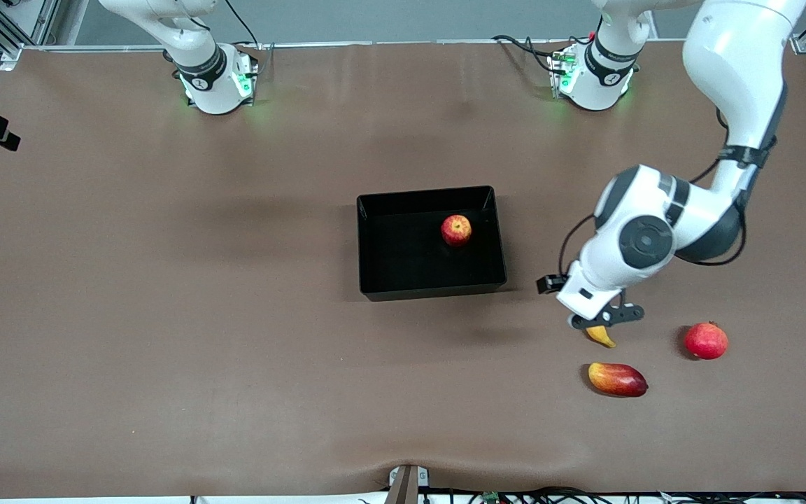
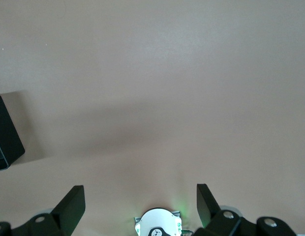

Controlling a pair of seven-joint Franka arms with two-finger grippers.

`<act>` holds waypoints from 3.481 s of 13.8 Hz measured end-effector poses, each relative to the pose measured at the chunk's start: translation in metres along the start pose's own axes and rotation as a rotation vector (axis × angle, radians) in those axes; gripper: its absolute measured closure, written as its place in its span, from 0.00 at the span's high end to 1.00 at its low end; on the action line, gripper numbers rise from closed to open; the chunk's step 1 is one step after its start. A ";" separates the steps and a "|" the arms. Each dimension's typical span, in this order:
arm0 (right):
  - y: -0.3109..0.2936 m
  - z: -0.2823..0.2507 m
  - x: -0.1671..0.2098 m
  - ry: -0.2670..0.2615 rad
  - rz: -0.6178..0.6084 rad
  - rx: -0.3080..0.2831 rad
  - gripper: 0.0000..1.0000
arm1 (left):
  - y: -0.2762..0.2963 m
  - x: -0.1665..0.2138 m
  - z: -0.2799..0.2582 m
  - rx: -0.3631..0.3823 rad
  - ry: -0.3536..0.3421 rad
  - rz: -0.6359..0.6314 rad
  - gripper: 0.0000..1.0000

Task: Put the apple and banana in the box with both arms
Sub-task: 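Move the left gripper back over the yellow banana, then grasp the banana with the left gripper and lift it, then carry the banana into the black box and open the left gripper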

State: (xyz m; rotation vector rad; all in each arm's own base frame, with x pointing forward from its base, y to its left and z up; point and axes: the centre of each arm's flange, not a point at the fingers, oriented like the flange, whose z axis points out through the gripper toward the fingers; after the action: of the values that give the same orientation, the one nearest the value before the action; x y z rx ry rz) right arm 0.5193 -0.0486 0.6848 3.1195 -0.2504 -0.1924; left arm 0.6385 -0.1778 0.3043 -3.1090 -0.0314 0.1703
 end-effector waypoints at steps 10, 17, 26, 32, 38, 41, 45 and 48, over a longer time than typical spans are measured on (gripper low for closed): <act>0.008 0.002 0.000 -0.012 0.016 0.001 1.00 | -0.051 0.021 0.111 0.054 -0.001 0.235 0.87; 0.014 0.003 0.000 -0.018 0.027 0.003 1.00 | -0.051 0.018 0.105 0.064 -0.008 0.226 0.37; 0.018 0.004 0.001 -0.026 0.034 0.005 1.00 | 0.118 -0.059 -0.034 0.011 0.060 0.084 0.37; 0.020 0.005 0.001 -0.028 0.037 0.006 1.00 | 0.228 -0.105 -0.038 -0.089 0.007 -0.116 0.37; 0.020 0.005 0.001 -0.029 0.038 0.006 1.00 | 0.309 -0.126 0.007 -0.096 0.009 -0.245 0.37; 0.020 0.005 0.001 -0.029 0.039 0.006 1.00 | 0.331 -0.131 0.030 -0.116 0.028 -0.266 0.37; 0.020 0.005 0.001 -0.029 0.039 0.006 1.00 | 0.341 -0.133 0.060 -0.133 0.010 -0.263 0.37; 0.021 0.005 0.001 -0.029 0.039 0.006 1.00 | 0.345 -0.132 0.087 -0.128 0.020 -0.261 0.37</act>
State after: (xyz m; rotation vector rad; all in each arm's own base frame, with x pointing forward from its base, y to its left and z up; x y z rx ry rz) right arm 0.5165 -0.0690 0.6798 3.1168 -0.3129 -0.2378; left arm 0.5038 -0.5235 0.2224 -3.1909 -0.4620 0.1354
